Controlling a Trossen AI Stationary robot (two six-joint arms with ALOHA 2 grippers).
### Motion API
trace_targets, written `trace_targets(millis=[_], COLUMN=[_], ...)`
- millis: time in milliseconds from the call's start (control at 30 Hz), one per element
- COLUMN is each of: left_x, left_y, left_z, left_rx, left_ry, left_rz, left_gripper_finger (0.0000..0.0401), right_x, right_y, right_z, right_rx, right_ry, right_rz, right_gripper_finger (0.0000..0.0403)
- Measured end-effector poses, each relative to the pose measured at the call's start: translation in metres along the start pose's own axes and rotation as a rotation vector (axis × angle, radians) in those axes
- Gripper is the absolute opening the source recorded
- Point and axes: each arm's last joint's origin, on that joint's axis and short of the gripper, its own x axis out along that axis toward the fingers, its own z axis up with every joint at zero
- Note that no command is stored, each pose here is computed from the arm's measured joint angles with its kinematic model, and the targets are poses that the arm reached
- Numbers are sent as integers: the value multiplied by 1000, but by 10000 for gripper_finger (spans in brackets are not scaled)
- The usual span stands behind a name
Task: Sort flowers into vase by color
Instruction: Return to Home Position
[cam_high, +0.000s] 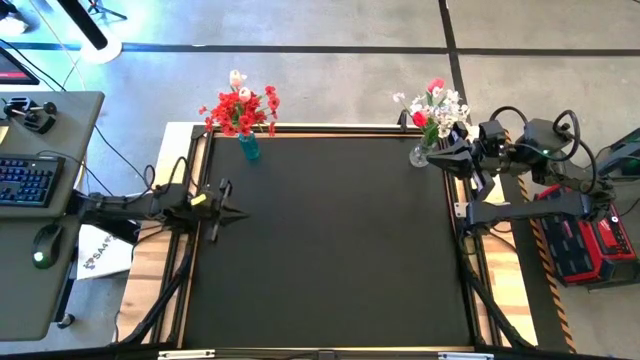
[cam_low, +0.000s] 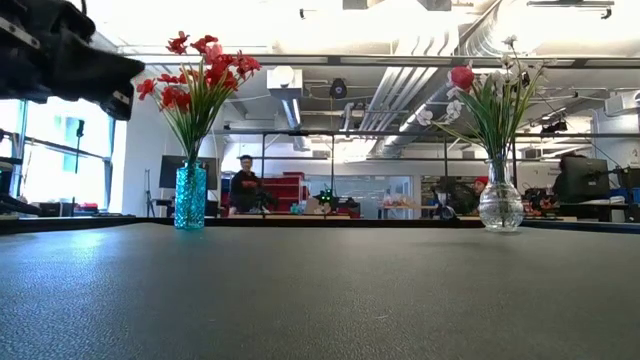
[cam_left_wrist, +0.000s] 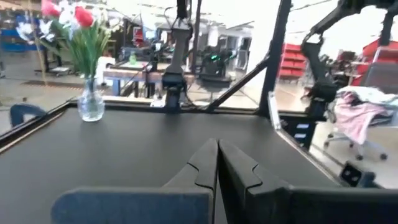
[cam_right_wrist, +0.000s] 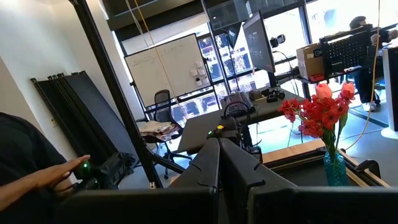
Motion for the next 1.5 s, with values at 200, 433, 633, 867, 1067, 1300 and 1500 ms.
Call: trace_targets(millis=[200, 433, 633, 867, 1067, 1300, 1500], left_x=[0, 1, 2, 0, 0, 0, 1], left_y=[1, 1, 1, 1, 1, 0, 0], left_z=[-2, -2, -3, -1, -1, -1, -1], left_rx=[15, 13, 36, 30, 13, -9, -34], left_ry=[16, 21, 32, 9, 9, 7, 15], left_rz=[-8, -21, -20, -22, -25, -48, -47], left_gripper_finger=[0, 0, 0, 0, 0, 0, 0], right_x=[0, 0, 0, 0, 0, 0, 0], right_y=[0, 0, 0, 0, 0, 0, 0], right_z=[0, 0, 0, 0, -1, -1, -1], right_rx=[0, 1, 1, 1, 1, 1, 1], right_ry=[2, 4, 4, 4, 6, 6, 6], right_rz=[0, -1, -1, -1, -2, -2, -2], right_gripper_finger=[0, 0, 0, 0, 0, 0, 0])
